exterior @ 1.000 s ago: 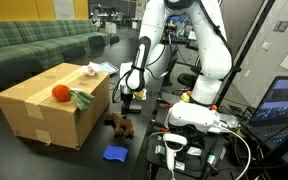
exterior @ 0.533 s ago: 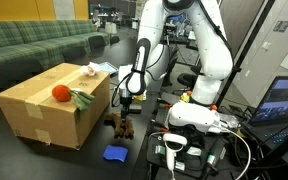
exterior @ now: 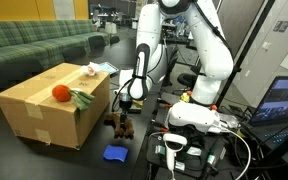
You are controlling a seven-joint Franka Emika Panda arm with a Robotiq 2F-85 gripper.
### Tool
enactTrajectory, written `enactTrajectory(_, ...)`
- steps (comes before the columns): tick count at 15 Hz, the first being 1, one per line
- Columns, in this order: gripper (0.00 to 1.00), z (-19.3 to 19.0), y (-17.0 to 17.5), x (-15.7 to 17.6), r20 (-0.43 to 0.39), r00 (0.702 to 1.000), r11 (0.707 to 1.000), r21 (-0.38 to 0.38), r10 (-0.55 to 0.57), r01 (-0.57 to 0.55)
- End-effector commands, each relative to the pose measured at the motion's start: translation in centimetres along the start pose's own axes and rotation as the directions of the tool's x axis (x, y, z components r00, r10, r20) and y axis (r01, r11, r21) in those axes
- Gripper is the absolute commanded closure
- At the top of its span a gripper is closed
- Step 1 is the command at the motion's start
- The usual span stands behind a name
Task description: Swap the things on the box with the things on the table
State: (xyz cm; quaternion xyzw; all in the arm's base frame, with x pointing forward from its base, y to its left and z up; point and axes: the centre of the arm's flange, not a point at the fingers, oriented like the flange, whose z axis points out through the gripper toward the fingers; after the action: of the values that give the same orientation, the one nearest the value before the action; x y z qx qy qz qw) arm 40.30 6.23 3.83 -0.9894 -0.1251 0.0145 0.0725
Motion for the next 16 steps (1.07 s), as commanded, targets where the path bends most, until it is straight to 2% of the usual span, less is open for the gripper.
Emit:
enactTrajectory(1, 0.00, 1.2, 0.1, -0.4, -0.041, 0.999, 1.000, -0.010, -0.009, 0.008)
enactTrajectory(6, 0.00, 2.4, 0.6, -0.7, -0.038, 0.999, 1.000, -0.003, -0.021, 0.021)
enactTrajectory(16, 0.00, 3.9, 3.3, -0.1, -0.063, 0.998, 0.998, -0.064, -0.022, 0.018)
